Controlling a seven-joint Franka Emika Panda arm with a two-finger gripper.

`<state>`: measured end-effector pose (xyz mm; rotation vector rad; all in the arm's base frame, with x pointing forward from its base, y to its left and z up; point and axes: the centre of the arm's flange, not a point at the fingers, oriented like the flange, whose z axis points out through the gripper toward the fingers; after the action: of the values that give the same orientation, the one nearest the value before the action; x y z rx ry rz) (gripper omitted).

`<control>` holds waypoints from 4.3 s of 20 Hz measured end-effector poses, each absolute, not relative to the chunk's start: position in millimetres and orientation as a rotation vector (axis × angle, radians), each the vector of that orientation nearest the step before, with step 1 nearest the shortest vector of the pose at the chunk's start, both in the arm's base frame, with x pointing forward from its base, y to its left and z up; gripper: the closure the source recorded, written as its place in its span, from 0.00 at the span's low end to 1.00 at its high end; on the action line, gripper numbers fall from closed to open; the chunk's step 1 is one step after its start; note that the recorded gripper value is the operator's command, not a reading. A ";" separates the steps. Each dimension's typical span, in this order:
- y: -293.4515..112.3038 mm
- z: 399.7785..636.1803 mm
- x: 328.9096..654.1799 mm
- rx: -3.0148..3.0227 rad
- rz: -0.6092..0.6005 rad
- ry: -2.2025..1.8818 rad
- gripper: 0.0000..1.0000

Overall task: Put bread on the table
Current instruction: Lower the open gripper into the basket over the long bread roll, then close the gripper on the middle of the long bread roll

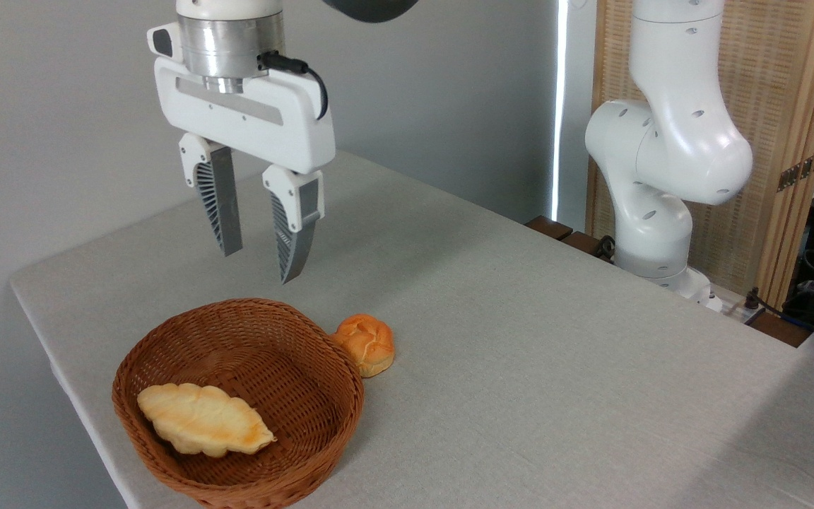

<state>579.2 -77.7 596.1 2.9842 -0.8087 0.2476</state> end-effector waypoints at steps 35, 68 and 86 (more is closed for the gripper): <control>-78.6 427.2 656.3 2.365 0.321 -2.228 0.00; -102.7 405.4 650.7 2.319 0.328 -2.321 0.50; -104.1 412.1 646.8 2.320 0.332 -2.277 0.54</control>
<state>646.8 -104.1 412.1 2.3201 -2.2768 0.3315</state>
